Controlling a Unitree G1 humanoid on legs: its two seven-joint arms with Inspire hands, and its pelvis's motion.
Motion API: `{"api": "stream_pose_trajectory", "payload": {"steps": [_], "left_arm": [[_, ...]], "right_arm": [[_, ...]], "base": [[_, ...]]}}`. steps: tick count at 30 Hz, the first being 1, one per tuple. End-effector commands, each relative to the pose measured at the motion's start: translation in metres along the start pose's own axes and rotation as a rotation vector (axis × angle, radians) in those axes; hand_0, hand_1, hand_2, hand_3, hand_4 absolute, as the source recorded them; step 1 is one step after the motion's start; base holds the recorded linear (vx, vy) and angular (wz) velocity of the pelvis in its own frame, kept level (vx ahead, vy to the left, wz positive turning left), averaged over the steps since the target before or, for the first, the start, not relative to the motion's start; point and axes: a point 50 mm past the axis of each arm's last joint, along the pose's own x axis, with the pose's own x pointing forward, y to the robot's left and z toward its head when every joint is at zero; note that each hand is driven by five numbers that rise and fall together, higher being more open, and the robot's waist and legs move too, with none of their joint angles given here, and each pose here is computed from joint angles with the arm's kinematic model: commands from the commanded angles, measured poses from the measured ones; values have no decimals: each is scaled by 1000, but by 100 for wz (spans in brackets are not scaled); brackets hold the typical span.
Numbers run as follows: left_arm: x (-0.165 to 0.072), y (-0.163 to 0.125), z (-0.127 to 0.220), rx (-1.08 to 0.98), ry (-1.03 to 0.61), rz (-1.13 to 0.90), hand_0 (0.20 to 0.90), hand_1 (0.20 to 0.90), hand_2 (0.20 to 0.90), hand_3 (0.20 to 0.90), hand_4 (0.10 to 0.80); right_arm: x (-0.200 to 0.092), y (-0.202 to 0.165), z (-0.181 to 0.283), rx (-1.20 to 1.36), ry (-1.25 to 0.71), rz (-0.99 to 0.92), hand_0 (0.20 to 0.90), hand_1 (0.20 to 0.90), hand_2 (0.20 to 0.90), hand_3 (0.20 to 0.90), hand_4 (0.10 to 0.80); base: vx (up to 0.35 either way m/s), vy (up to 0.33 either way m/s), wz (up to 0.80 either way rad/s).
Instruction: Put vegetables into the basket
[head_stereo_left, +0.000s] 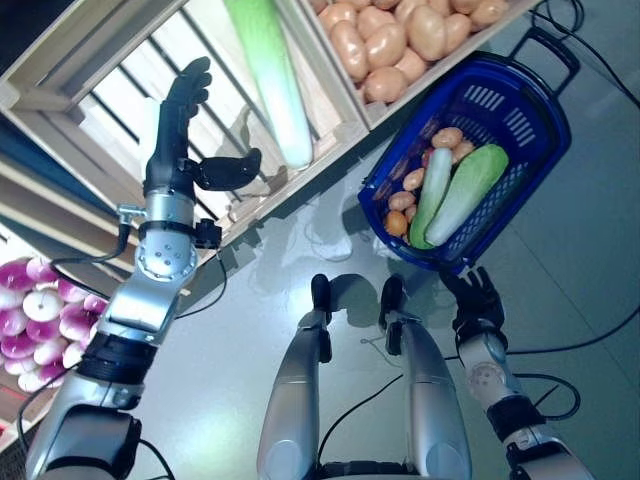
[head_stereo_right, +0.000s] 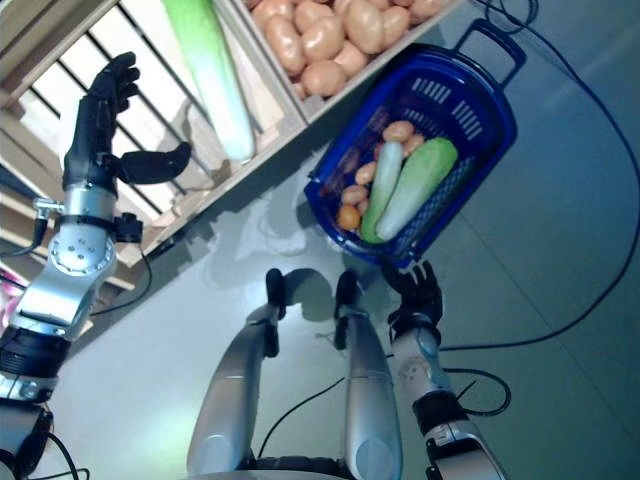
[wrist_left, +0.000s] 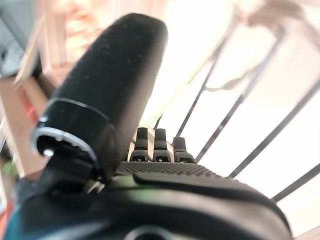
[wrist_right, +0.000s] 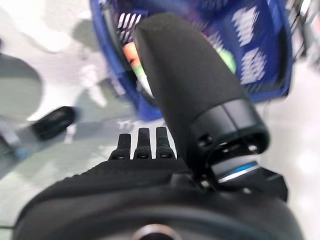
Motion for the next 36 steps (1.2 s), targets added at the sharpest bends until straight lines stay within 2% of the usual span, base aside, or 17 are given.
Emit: {"api": "stream_pose_trajectory", "payload": {"steps": [1,4,8,15,21,30,36], "left_arm": [[28,60,51,447,-262,240,900,900,900,900,800],[38,75,65,804,-314,260,900,900,900,900,800],[50,73,73,1144,-347,173,900,900,900,900,800],[59,71,69,1411,-350,140,900,900,900,900,800],[60,70,50,1500,-344,97,900,900,900,900,800],[55,68,22,1509,-304,69,900,900,900,900,800],[49,63,17,1492,-433,120,900,900,900,900,800]], "right_arm": [[-1,1,29,4,-72,110,900,900,900,900,800],[-3,-2,34,-34,-85,137,900,900,900,900,800],[-2,-5,40,-79,-99,151,900,900,900,900,800],[1,-6,52,-79,-128,137,900,900,900,900,800],[0,-7,54,-88,-127,138,900,900,900,900,800],[-1,-6,59,-103,-141,137,900,900,900,900,800],[-3,-8,66,-101,-167,128,900,900,900,900,800]], "base": [[22,56,1],[10,68,-5],[4,69,-4],[4,39,0],[14,61,1],[16,49,-1],[18,14,-1]]}}
